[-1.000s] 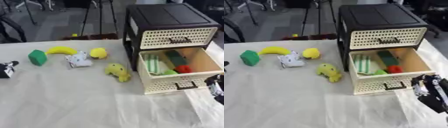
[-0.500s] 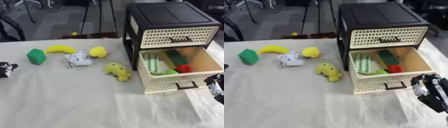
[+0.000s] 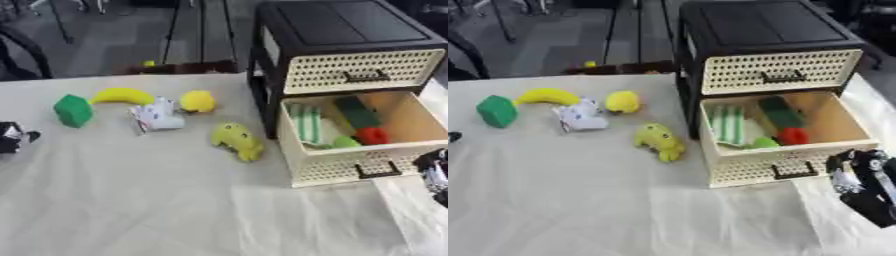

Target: Pick up objects from table and place into drawer.

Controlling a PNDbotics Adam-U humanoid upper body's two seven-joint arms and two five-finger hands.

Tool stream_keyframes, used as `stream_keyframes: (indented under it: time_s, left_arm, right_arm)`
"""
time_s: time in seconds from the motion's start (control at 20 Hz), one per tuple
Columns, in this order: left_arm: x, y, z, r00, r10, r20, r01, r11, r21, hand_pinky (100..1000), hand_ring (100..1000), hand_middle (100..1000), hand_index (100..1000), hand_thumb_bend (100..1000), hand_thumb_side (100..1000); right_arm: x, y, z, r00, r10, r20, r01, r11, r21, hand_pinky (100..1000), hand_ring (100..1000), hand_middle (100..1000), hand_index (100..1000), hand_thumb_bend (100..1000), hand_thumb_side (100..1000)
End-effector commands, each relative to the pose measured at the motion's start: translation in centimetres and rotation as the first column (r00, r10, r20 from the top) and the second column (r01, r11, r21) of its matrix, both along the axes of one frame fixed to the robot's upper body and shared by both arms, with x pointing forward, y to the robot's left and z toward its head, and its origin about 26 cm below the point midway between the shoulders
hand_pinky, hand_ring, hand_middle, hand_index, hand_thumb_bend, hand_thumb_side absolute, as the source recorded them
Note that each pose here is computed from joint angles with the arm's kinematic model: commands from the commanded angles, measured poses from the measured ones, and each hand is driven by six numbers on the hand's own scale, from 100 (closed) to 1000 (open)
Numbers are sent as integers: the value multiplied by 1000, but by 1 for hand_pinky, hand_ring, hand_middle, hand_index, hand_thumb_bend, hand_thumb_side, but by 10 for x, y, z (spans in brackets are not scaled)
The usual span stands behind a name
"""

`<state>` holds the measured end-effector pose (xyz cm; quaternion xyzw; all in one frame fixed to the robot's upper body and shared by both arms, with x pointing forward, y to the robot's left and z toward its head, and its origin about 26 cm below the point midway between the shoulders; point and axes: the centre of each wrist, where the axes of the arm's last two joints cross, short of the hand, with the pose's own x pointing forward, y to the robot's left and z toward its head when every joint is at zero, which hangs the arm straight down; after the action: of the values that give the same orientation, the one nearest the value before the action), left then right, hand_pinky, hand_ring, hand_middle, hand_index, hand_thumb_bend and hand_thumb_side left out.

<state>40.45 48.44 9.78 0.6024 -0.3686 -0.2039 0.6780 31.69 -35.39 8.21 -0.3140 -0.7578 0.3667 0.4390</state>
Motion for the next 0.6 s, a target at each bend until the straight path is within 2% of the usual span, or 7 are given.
stream_keyframes:
  time_s: [0.05, 0.2, 0.3, 0.4, 0.55, 0.6]
  left_arm:
    - [0, 5, 11, 999, 9, 36, -9, 1000, 10, 468, 470, 554, 718, 824, 553]
    - [0, 4, 8, 999, 11, 39, -11, 1000, 3, 412, 414, 508, 680, 756, 502]
    - [0, 4, 6, 999, 9, 35, -9, 1000, -5, 384, 372, 469, 647, 617, 396]
    - [-1, 3, 4, 1000, 9, 26, -9, 1000, -18, 346, 332, 435, 621, 544, 330]
    - [-1, 4, 4, 999, 14, 29, -13, 1000, -27, 267, 246, 353, 546, 357, 170]
    - [-1, 4, 6, 999, 15, 41, -14, 1000, -25, 256, 236, 342, 538, 325, 146]
  right_arm:
    - [3, -1, 11, 999, 8, 35, -7, 1000, -18, 100, 100, 100, 605, 100, 865]
    - [3, -1, 11, 999, 10, 35, -10, 1000, -18, 100, 100, 100, 605, 100, 871]
    - [3, -1, 11, 999, 11, 36, -10, 1000, -17, 100, 100, 100, 604, 100, 866]
    - [3, -1, 10, 999, 12, 34, -12, 1000, -16, 100, 100, 100, 604, 100, 866]
    - [3, -1, 10, 999, 13, 33, -12, 1000, -16, 100, 100, 100, 604, 100, 864]
    - [3, -1, 10, 999, 12, 33, -11, 1000, -15, 100, 100, 100, 604, 100, 864]
